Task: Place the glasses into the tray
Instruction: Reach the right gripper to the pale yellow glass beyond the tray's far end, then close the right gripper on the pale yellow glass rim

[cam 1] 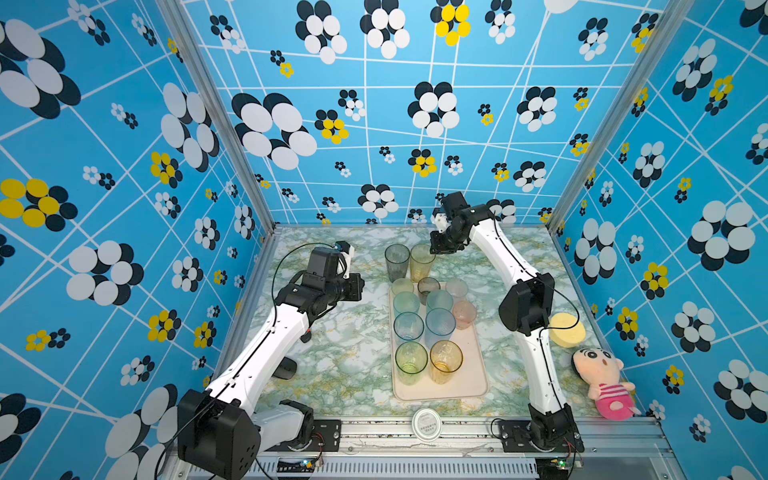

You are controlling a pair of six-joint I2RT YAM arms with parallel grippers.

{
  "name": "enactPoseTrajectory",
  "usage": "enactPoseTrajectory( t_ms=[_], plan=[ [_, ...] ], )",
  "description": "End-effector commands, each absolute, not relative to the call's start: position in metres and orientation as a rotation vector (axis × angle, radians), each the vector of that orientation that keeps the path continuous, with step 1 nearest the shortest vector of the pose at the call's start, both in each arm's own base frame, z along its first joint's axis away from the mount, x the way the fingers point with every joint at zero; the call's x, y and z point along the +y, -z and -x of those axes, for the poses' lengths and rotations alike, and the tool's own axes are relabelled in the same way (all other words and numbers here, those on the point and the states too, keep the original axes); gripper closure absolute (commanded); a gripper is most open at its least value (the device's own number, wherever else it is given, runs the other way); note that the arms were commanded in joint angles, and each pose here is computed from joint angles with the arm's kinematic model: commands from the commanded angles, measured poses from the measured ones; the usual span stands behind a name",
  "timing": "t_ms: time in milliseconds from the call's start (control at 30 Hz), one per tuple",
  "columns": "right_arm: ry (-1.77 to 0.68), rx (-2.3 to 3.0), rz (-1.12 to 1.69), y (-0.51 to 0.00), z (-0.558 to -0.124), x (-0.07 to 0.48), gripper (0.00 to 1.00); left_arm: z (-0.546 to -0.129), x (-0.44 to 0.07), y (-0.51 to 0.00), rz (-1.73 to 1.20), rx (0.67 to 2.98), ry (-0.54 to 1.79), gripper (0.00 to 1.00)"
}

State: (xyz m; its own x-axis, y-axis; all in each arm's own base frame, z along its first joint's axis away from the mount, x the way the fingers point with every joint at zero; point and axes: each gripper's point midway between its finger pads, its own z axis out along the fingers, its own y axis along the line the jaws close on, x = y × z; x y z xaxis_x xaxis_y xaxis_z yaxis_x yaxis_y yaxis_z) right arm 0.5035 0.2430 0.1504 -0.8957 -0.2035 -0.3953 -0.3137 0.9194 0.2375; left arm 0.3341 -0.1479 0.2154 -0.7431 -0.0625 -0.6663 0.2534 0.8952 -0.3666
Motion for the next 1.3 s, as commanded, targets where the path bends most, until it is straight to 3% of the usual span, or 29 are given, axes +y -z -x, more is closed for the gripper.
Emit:
enactPoseTrajectory(
  t_ms=[0, 500, 933, 1267],
  plan=[
    [-0.388, 2.742, 0.397, -0.141, -0.5, 0.246, 0.78, -0.335, -0.147, -0.211, -0.126, 2.342, 0.595, 0.84],
    [-0.292, 2.743, 0.403, -0.136, -0.502, 0.245, 0.81, -0.333, -0.148, -0.207, -0.13, 2.349, 0.603, 0.84],
    [-0.271, 2.709, 0.38, -0.145, -0.506, 0.243, 0.96, -0.331, -0.147, -0.205, -0.13, 2.355, 0.606, 0.84],
    [-0.266, 2.654, 0.352, -0.159, -0.508, 0.24, 1.0, -0.33, -0.147, -0.202, -0.131, 2.363, 0.61, 0.84]
  ],
)
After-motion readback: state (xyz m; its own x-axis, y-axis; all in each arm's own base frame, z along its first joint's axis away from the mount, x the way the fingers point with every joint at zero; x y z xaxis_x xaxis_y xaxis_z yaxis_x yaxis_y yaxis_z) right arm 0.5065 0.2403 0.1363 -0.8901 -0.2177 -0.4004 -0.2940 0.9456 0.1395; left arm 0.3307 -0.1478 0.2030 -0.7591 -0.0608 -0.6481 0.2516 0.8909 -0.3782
